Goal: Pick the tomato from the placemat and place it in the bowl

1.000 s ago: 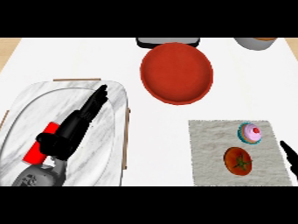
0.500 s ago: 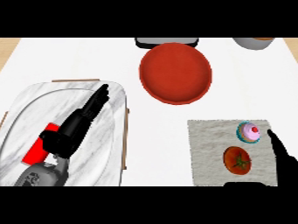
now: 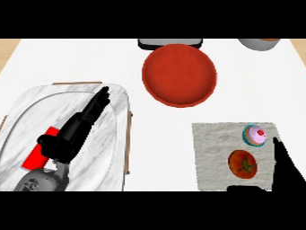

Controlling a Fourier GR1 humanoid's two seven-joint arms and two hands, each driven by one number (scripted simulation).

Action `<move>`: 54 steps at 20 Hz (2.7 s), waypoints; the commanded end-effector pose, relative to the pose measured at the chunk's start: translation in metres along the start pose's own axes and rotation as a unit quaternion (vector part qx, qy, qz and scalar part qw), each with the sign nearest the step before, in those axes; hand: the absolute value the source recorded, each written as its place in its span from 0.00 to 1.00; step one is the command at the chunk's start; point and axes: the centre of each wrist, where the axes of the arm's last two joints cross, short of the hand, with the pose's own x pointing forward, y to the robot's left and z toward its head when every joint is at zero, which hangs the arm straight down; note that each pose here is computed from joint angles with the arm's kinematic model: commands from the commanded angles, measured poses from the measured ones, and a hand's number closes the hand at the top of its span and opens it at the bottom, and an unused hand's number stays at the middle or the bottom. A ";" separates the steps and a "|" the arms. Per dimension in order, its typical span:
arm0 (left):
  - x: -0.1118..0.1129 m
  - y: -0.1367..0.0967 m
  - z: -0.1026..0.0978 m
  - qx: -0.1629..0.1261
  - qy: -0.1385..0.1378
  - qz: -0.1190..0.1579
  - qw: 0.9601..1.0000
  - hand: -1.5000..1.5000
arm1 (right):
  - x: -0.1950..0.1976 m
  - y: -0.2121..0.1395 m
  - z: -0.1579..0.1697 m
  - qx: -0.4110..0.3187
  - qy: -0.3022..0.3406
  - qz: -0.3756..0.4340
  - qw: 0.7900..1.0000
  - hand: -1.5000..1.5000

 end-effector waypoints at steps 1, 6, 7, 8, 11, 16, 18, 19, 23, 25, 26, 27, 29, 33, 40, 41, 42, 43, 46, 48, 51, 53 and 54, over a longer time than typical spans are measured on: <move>0.010 0.017 -0.001 -0.002 -0.003 -0.005 1.000 0.50 | 0.016 0.012 -0.002 -0.011 0.081 -0.012 0.997 0.00; 0.003 -0.013 0.003 0.005 -0.004 -0.001 1.000 0.50 | -0.013 0.014 -0.017 0.011 0.097 -0.017 0.995 0.00; 0.009 -0.017 -0.004 -0.005 0.000 0.000 1.000 0.50 | 0.002 0.036 -0.016 0.018 0.088 -0.017 0.996 0.00; 0.010 0.011 -0.004 -0.003 0.001 0.006 1.000 0.50 | -0.001 0.004 -0.021 0.014 0.094 -0.013 0.995 0.00; -0.010 -0.006 0.001 0.002 0.006 -0.001 1.000 0.50 | -0.012 0.026 -0.029 0.015 0.092 -0.016 0.996 0.00; 0.016 0.012 -0.009 0.001 -0.006 -0.008 1.000 0.50 | -0.012 0.029 -0.029 0.017 0.085 -0.026 0.996 0.00; 0.010 -0.014 0.001 -0.006 0.005 0.000 1.000 0.50 | -0.019 0.043 -0.037 0.007 0.066 -0.034 0.997 0.00; 0.010 -0.010 -0.017 0.004 0.001 -0.005 1.000 0.50 | -0.028 0.052 -0.046 0.006 0.060 -0.044 0.997 1.00; -0.005 -0.008 -0.003 -0.006 0.004 0.009 1.000 0.50 | -0.017 0.046 -0.044 -0.041 0.034 -0.020 0.998 1.00; 0.009 -0.014 0.008 -0.002 0.001 0.001 1.000 0.50 | -0.028 0.050 -0.062 -0.048 0.032 -0.012 0.998 1.00; 0.002 -0.003 -0.010 -0.005 0.003 -0.001 1.000 0.50 | -0.022 0.043 -0.044 -0.050 0.026 -0.015 0.998 1.00; -0.002 0.011 -0.001 0.003 0.004 0.004 1.000 0.50 | -0.019 0.030 -0.039 -0.060 0.033 -0.021 0.997 1.00; -0.005 -0.016 -0.003 -0.003 0.005 0.000 1.000 0.50 | 0.004 0.025 -0.056 -0.069 0.027 -0.024 0.997 1.00; 0.014 -0.009 -0.012 -0.037 -0.010 -0.005 0.999 0.50 | 0.064 0.083 -0.021 -0.004 -0.124 0.104 0.987 1.00; 0.016 -0.034 -0.024 -0.087 -0.027 -0.007 0.996 0.50 | 0.163 0.113 0.017 0.026 -0.255 0.258 0.931 1.00; 0.012 -0.039 -0.020 -0.083 -0.020 0.002 0.996 0.50 | 0.176 0.112 0.019 0.000 -0.247 0.272 0.930 1.00; 0.014 -0.030 -0.023 -0.070 -0.018 -0.003 0.997 0.50 | 0.192 0.110 0.015 -0.023 -0.243 0.279 0.929 1.00; 0.016 -0.034 -0.029 -0.067 -0.017 0.000 0.998 0.50 | 0.209 0.104 0.021 -0.038 -0.253 0.279 0.926 1.00; 0.011 -0.030 -0.020 -0.070 -0.014 -0.007 0.997 0.50 | 0.235 0.103 0.027 -0.097 -0.268 0.242 0.928 1.00; 0.009 -0.018 -0.027 -0.054 -0.013 0.000 0.998 0.50 | 0.256 0.091 0.034 -0.129 -0.295 0.196 0.926 1.00; 0.004 -0.015 -0.022 -0.049 -0.014 -0.008 0.999 0.50 | 0.279 0.073 0.044 -0.160 -0.315 0.110 0.929 1.00; 0.009 -0.028 -0.027 -0.055 -0.010 0.000 0.998 0.50 | 0.291 0.064 0.056 -0.169 -0.325 0.069 0.928 1.00; 0.003 -0.024 -0.023 -0.049 -0.018 -0.005 0.999 0.50 | 0.297 0.057 0.053 -0.170 -0.325 0.038 0.930 1.00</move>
